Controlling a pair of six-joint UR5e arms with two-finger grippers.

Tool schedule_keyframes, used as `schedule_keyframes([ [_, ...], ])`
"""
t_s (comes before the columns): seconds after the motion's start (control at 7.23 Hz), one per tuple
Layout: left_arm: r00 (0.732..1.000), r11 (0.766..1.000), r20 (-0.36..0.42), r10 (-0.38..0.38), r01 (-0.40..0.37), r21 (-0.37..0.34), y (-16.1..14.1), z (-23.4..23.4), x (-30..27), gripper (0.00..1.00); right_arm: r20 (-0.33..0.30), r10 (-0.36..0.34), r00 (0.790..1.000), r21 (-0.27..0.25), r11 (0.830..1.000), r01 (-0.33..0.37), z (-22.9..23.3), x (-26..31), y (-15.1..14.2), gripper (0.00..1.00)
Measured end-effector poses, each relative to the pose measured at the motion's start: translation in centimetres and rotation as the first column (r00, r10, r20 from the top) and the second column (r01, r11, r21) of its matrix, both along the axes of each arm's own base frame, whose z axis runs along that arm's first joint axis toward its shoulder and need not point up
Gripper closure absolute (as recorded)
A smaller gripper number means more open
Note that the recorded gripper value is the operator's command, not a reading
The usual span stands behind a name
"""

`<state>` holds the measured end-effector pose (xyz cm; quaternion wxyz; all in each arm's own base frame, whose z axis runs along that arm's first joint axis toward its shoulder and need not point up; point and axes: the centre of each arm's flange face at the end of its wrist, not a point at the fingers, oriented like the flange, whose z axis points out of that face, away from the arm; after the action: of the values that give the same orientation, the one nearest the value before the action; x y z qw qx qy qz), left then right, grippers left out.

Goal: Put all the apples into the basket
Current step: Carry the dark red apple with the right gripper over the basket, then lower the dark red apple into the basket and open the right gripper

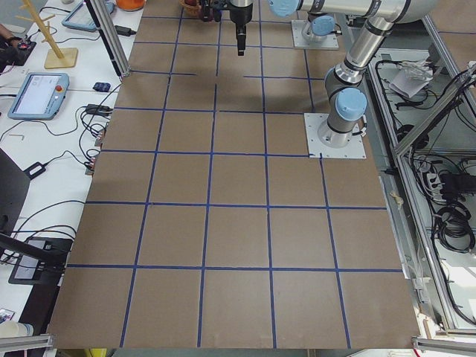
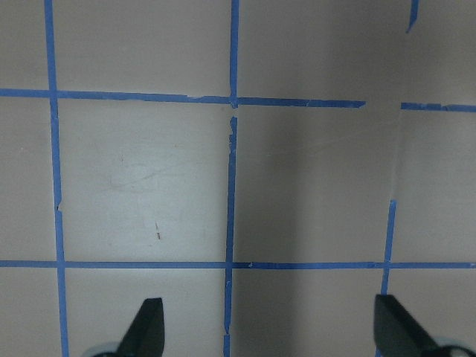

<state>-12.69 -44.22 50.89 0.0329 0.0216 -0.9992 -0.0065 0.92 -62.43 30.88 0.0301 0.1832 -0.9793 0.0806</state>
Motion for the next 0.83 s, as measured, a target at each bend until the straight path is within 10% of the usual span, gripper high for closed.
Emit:
schedule_keyframes([
  [0.28, 1.0, 1.0, 0.0, -0.001, 0.001, 0.001, 0.1, 0.0, 0.0, 0.0, -0.111, 0.109, 0.988, 0.002, 0.994, -0.11, 1.7, -13.2, -1.4, 0.76],
  [0.41, 1.0, 1.0, 0.0, -0.002, 0.002, 0.0, 0.1, 0.1, 0.0, 0.0, -0.126, 0.13, 0.983, 0.028, 0.991, -0.127, 0.5, -17.8, -1.4, 0.48],
  [0.55, 1.0, 1.0, 0.0, -0.001, 0.001, -0.002, 0.1, 0.1, 0.0, 0.0, -0.121, 0.126, 0.985, 0.048, 0.992, -0.121, -1.1, -21.1, -1.3, 0.0],
  [0.83, 1.0, 1.0, 0.0, -0.002, 0.002, -0.003, 0.2, 0.2, -0.1, 0.0, -0.107, 0.11, 0.988, 0.063, 0.993, -0.104, -2.6, -23.2, -1.2, 0.0],
])
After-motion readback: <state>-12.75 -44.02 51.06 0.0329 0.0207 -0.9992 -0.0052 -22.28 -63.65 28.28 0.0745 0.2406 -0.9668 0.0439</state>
